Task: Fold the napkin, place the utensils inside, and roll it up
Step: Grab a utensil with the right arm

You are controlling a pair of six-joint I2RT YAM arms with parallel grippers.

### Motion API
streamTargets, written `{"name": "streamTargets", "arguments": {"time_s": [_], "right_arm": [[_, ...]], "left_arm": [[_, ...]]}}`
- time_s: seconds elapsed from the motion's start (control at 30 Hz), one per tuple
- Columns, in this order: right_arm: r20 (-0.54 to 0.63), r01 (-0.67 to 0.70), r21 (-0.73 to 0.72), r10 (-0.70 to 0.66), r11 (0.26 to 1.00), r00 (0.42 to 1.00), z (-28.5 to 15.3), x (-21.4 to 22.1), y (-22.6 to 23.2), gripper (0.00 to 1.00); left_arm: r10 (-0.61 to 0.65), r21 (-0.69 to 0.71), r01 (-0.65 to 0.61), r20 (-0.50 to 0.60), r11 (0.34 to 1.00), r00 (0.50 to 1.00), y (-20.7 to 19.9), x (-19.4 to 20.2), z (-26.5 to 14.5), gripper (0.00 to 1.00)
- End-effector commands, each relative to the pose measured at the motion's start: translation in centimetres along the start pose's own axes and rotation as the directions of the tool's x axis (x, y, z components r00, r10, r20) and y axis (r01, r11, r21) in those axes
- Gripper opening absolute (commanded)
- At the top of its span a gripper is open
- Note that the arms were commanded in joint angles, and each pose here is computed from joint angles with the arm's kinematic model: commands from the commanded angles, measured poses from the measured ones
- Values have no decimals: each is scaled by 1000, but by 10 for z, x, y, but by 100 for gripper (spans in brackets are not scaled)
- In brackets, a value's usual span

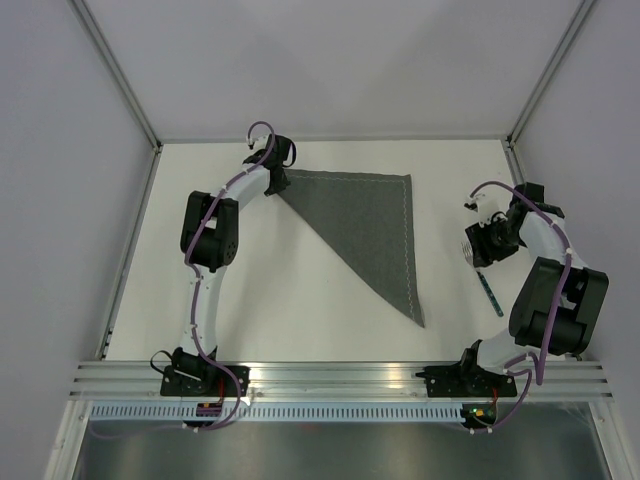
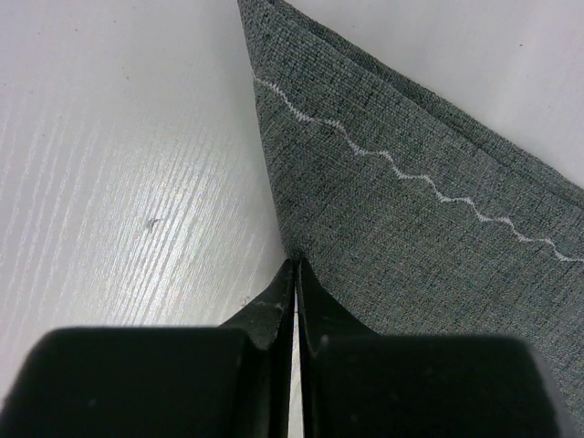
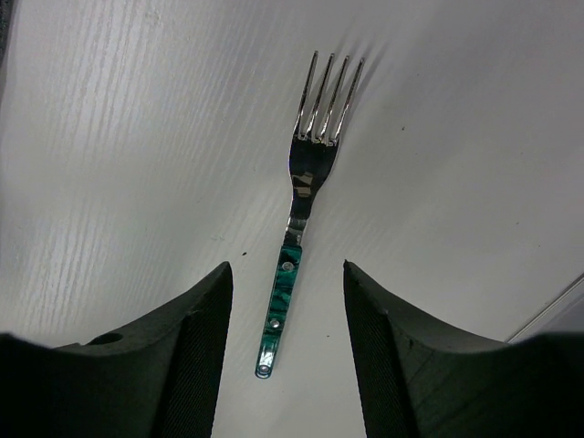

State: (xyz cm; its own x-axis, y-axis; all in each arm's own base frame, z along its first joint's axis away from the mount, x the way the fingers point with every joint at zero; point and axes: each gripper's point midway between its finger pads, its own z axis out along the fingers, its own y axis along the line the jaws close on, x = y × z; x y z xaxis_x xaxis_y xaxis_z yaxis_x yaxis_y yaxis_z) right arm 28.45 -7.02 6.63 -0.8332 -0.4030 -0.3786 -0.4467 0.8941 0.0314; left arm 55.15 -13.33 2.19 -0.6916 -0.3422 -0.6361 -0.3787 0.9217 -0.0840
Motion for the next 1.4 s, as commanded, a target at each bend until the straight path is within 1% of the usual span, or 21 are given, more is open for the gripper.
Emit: {"name": "streamTargets", "arguments": {"time_s": [0.0,0.13,0.27,0.4,0.6,0.7,0.77,0.8,0.83,0.9,0.93,1.0,1.07,1.17,1.23,1.27,1.3,1.33,1.37], "right_arm": [[-22,27,10,-27,1000,999,4,6,-5,59],[-58,25,-21,-26,999,998,9,15,-1,64],[-97,29,-17,-31,999,995,11,25,-1,68],[-139,23,-32,-27,999,990,16,41,7,69],[-163,9,-34,-15,999,987,28,55,12,69],[-173,-1,-42,-6,999,985,34,60,14,67],[-174,-6,-45,-2,999,985,37,62,15,62],[-179,-10,-47,2,999,984,39,64,15,59],[-181,-15,-47,7,999,984,40,64,15,52],[-182,-20,-45,11,999,983,43,64,14,47],[-181,-23,-46,14,999,983,44,64,14,40],[-176,-29,-48,20,998,984,46,63,14,35],[-169,-37,-52,28,998,985,46,61,15,28],[-159,-43,-56,34,997,987,47,58,15,18],[-150,-47,-53,38,997,988,46,55,14,12],[-140,-48,-48,41,998,989,44,51,13,11],[-134,-49,-49,42,998,990,43,49,13,10],[-129,-50,-50,43,998,991,43,47,13,7],[-119,-52,-49,46,997,992,40,44,12,6]], "left_arm": [[31,-56,-33,-38,998,999,16,9,-6,3],[25,-70,-29,-45,997,999,23,10,-8,2],[25,-83,-30,-53,996,998,32,13,-9,2],[20,-87,-25,-58,996,998,38,12,-11,2],[21,-87,-27,-67,996,998,41,15,-15,2],[24,-85,-30,-73,996,997,42,18,-15,2],[22,-85,-29,-74,996,997,43,18,-15,2],[22,-83,-28,-79,996,997,43,19,-15,2],[21,-80,-27,-77,996,997,42,18,-16,2],[19,-73,-25,-77,997,997,41,18,-17,2],[17,-71,-22,-77,997,997,40,17,-17,3],[15,-62,-19,-76,998,997,39,16,-19,4],[13,-48,-16,-74,999,997,37,13,-22,8],[4,-20,-5,-59,1000,998,33,4,-30,16],[2,-2,-2,-48,1000,999,31,-2,-37,23],[-1,9,1,-46,1000,999,30,-5,-39,26],[-3,22,4,-39,1000,999,27,-9,-42,30],[-4,30,5,-34,1000,999,27,-12,-45,32],[-11,49,12,-23,999,1000,24,-18,-50,37]]}}
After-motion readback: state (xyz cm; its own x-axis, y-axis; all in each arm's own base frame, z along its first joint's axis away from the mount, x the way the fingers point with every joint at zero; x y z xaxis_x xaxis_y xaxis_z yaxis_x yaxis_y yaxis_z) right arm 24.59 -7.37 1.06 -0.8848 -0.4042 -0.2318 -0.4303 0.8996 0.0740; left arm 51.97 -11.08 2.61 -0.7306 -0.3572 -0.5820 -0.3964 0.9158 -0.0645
